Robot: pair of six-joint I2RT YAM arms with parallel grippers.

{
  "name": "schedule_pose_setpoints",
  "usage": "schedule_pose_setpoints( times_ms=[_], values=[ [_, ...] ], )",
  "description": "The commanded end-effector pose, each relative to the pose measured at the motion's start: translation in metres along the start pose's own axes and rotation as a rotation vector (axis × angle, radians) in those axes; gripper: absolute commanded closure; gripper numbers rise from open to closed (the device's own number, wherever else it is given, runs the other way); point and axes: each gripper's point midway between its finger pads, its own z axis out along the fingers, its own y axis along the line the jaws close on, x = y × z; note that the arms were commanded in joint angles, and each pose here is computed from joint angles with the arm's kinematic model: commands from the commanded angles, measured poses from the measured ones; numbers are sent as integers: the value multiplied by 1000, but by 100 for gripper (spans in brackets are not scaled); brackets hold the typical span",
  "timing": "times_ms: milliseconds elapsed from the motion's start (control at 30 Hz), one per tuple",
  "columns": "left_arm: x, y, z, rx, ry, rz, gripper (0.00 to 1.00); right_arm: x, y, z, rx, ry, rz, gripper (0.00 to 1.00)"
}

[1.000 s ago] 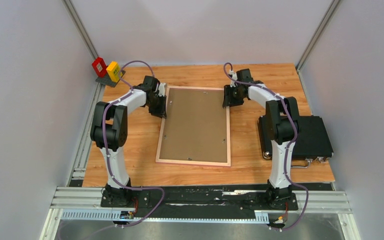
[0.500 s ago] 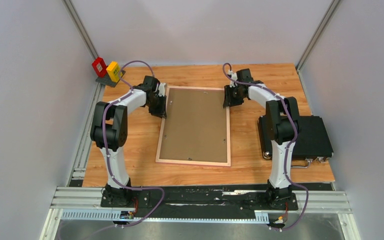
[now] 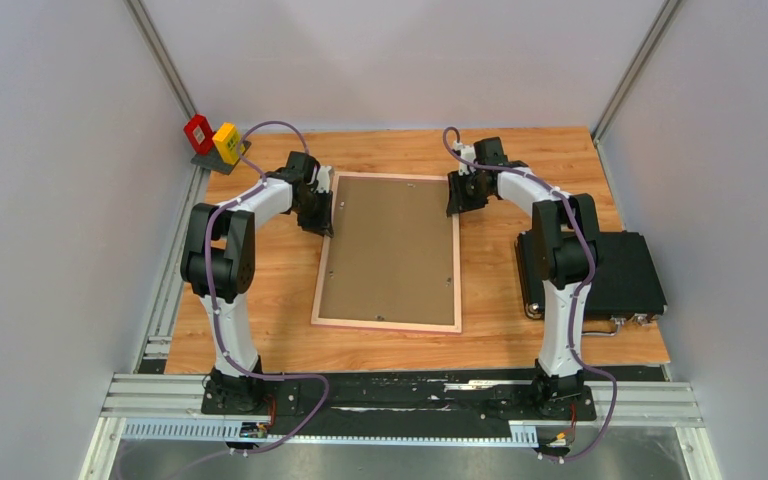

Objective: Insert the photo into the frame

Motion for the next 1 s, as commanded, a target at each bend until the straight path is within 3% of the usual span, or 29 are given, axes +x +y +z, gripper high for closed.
schedule_pose_setpoints(
  times_ms=[0, 100, 300, 500, 967],
  values=[
    [1, -3, 2, 13, 2, 27, 89, 4, -3, 1, 2, 15, -80, 67],
    [1, -2, 2, 13, 3, 25, 89, -5, -3, -3, 6, -6, -53, 63],
    [2, -1, 2, 5, 2, 18, 89, -31, -6, -28, 10, -77, 4, 44],
    [2, -1, 1, 6, -2, 15, 89, -40, -3, -55, -2, -120, 18, 37],
    [2, -2, -2, 15, -6, 11, 89, 28, 32, -93, -85, -83, 27, 31]
  ],
)
